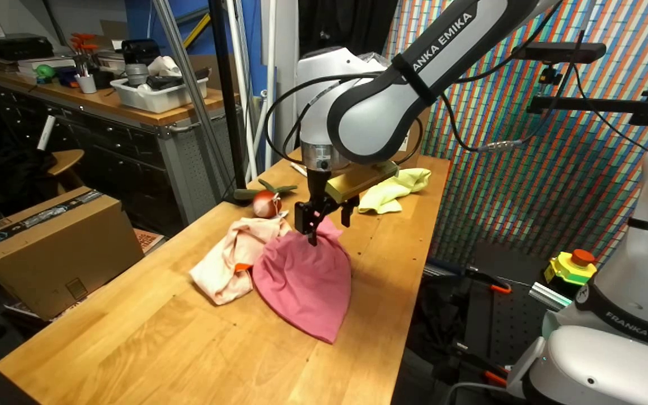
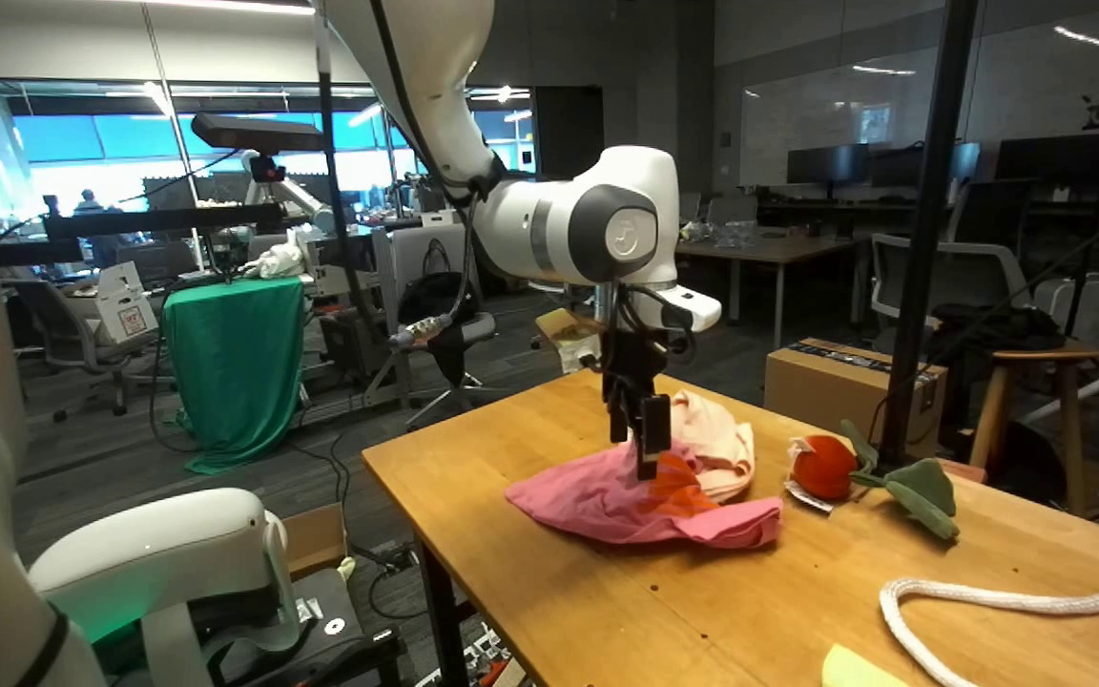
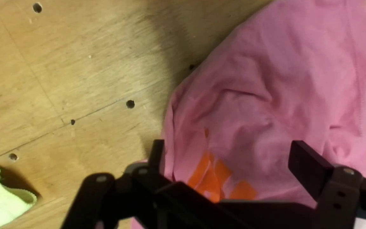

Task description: Separate the things on the heap

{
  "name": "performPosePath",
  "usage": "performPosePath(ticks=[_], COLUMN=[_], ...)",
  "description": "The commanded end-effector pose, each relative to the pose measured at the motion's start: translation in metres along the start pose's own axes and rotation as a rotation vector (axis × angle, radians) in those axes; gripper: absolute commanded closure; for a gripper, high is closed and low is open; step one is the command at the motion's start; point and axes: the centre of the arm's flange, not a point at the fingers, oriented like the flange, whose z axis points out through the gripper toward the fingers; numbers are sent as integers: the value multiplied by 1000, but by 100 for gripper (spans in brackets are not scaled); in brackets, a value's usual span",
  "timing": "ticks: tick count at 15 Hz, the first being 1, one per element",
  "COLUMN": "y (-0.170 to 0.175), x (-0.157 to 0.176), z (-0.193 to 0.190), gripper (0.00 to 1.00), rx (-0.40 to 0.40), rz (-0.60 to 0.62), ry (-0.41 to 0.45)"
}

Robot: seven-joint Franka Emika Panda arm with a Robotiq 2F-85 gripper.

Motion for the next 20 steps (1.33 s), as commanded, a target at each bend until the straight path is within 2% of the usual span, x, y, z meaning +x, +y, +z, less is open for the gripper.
performPosePath(ticks=[1,7,13,14,15,20], y=[-19,-46,-58,-58,-58,-54], x=[15,30,35,35,35,33], z=[0,4,8,9,9,12], gripper=[0,0,0,8,27,66], rx=[30,37,26,22,21,11], rz=[-29,-128,-165,-165,-166,-158], ry=[43,80,86,87,88,87])
